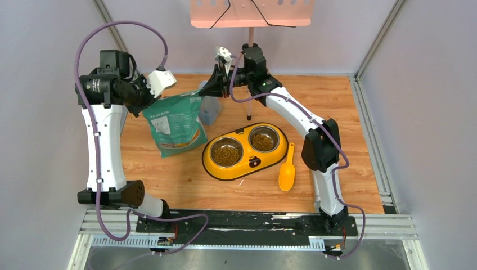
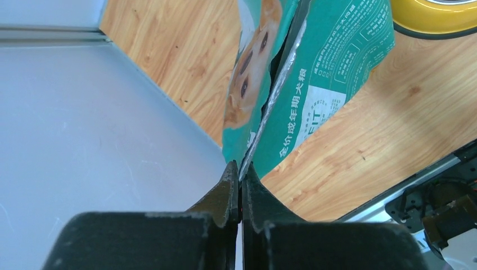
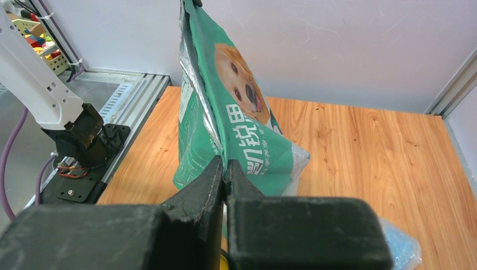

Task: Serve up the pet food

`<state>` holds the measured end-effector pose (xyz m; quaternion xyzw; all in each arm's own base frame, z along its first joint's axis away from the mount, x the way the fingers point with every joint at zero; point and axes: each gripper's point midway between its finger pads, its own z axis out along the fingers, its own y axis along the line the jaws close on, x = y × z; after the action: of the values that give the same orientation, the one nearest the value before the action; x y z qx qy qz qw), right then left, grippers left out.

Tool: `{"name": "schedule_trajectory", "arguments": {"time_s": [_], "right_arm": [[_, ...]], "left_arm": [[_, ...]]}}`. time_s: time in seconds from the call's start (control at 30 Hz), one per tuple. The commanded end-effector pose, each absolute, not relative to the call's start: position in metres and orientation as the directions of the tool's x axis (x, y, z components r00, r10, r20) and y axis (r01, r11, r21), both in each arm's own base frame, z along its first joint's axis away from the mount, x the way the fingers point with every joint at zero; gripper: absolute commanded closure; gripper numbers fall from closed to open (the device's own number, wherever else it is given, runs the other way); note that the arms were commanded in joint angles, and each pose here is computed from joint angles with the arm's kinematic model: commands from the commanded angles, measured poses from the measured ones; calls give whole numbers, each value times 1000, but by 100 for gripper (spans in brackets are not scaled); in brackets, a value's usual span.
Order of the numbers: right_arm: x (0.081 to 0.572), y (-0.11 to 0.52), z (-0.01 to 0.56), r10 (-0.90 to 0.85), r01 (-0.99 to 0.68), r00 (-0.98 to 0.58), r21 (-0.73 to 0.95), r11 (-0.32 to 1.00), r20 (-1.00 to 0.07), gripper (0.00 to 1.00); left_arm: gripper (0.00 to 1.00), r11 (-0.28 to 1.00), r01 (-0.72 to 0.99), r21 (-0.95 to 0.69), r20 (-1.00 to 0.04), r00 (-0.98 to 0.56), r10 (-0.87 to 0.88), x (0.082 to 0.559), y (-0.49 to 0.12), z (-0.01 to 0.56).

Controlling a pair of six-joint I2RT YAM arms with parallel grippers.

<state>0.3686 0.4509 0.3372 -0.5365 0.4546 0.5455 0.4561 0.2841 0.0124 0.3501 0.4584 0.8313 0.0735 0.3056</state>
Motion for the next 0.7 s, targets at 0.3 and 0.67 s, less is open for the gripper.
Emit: {"name": "schedule_trajectory", "arguments": {"time_s": [0.3,0.67], "right_arm": [[376,434,368,50,-992,53,-58,-113,-997,100],[366,431,401,89,-990,77,-87,-111,-993,54]], "left_arm": [[100,596,632,496,-440,-409,800,283,34,372],[48,664,589,460,-531,-418,738,286,23,370]]}}
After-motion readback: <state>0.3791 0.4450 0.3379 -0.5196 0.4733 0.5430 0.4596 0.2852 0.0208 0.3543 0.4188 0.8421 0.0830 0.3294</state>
